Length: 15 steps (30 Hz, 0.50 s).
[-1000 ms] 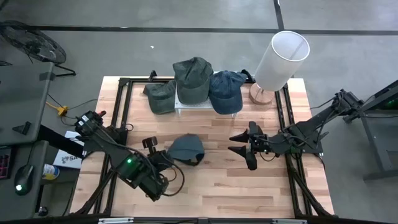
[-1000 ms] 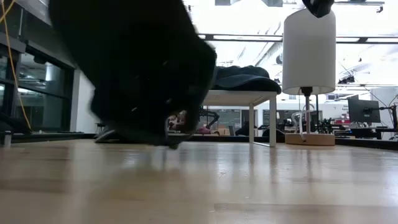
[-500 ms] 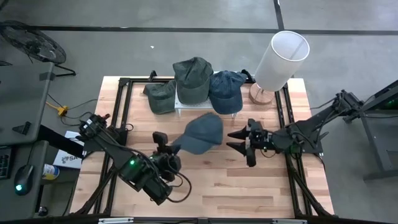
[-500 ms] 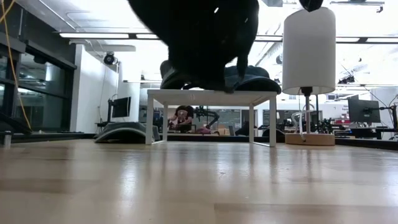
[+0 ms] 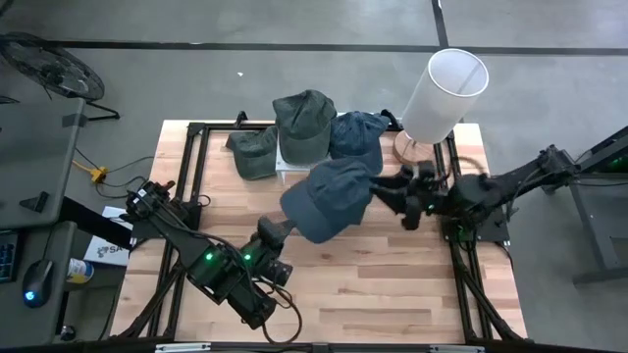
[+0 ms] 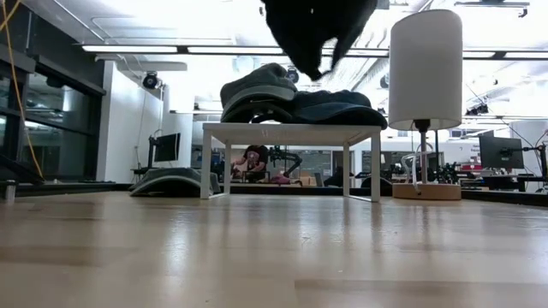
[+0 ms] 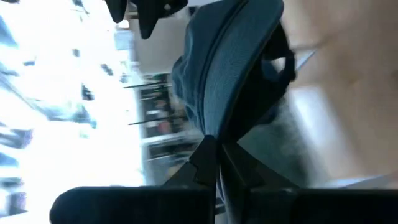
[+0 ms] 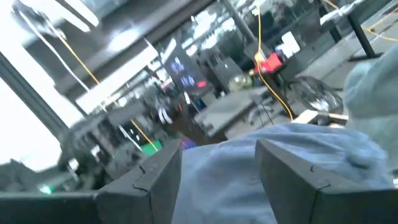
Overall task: Pick & Place hat
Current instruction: Stack the dark blue cap on the dark blue cap on the shelf
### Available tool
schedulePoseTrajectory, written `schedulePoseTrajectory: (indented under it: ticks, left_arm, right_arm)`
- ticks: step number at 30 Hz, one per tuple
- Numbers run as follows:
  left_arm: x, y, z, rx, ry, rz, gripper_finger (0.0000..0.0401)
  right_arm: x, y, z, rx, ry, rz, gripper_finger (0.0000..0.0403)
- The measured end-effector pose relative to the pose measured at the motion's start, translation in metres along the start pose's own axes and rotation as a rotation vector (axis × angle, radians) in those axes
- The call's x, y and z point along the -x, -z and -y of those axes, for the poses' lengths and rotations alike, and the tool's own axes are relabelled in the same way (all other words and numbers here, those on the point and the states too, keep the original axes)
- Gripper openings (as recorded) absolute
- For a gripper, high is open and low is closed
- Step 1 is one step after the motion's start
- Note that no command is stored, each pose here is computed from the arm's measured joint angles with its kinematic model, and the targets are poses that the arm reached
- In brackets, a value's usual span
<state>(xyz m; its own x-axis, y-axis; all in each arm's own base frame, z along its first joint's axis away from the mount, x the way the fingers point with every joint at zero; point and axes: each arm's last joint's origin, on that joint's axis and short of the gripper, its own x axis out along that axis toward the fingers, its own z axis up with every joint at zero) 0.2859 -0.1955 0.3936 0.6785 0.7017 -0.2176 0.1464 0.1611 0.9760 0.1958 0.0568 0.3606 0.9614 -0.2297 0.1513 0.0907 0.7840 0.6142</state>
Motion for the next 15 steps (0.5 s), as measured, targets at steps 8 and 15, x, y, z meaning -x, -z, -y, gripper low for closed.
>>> schedulePoseTrajectory:
  ticks: [8,15]
  left_arm:
    - [0.0,0.002,-0.005,-0.309,-0.169,-0.1,0.0]
    - [0.001,0.002,-0.005,-0.426,-0.162,-0.109,0.0]
  right_arm:
    - [0.037,-0.032,0.014,-0.035,0.036,-0.011,0.0197]
    - [0.057,-0.043,0.029,0.099,0.055,-0.071,0.0197]
